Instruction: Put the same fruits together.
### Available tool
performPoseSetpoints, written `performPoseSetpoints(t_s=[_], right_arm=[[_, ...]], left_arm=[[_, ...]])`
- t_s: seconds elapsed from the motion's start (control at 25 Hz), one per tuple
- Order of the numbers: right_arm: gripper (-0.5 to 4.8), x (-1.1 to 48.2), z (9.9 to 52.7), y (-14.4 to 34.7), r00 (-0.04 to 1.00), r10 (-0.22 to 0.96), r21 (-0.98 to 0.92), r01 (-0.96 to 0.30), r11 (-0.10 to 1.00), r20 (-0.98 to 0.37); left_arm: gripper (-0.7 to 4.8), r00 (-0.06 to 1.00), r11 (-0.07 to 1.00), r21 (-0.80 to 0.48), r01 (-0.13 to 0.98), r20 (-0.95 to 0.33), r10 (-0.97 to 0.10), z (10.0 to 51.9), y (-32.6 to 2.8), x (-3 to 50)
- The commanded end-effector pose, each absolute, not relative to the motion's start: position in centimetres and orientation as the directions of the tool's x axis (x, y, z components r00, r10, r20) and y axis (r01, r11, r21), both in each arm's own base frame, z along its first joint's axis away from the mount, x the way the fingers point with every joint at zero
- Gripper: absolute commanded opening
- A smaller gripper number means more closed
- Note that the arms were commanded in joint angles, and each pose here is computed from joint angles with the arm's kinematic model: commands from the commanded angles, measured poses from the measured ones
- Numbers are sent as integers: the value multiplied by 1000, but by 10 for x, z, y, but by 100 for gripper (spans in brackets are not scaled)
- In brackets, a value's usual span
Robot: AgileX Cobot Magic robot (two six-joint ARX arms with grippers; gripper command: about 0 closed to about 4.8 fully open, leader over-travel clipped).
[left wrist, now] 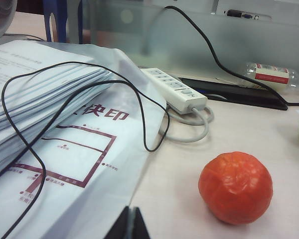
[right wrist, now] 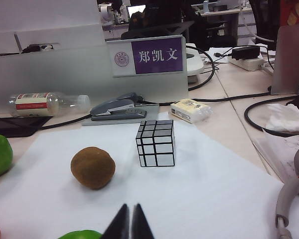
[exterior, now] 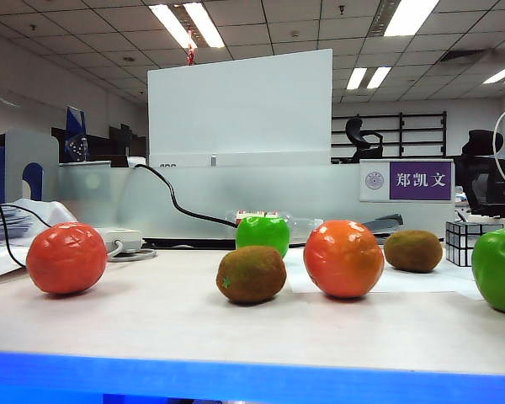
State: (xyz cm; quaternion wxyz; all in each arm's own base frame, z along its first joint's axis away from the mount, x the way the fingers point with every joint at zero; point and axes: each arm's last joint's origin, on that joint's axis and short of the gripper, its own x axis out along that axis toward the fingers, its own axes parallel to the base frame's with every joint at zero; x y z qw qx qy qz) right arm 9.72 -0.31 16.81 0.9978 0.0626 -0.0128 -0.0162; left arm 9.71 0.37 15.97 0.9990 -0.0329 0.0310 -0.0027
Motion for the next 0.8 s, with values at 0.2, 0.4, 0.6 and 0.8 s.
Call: performPoseSetpoints(t_s=[0.2,0.4,0.6,0.8], right_arm=[[22,98,167,-3,999,-31,127,27,992,32],[22,98,167,-3,999,-31,127,27,992,32],[22,97,168,-3,999,-27,142,21,990,43],[22,97,177,0,988,83,387,-127,913,128]], left_arm=[[-5,999,998,-63,6,-51,-9,161,4,97],[-5,999,998,-66,7,-51,-10,161,4,97],[-5,999,993,-118,4,-50,-10,161,4,97],[-5,998,936,-352,27,-44,-45,162,3,97]])
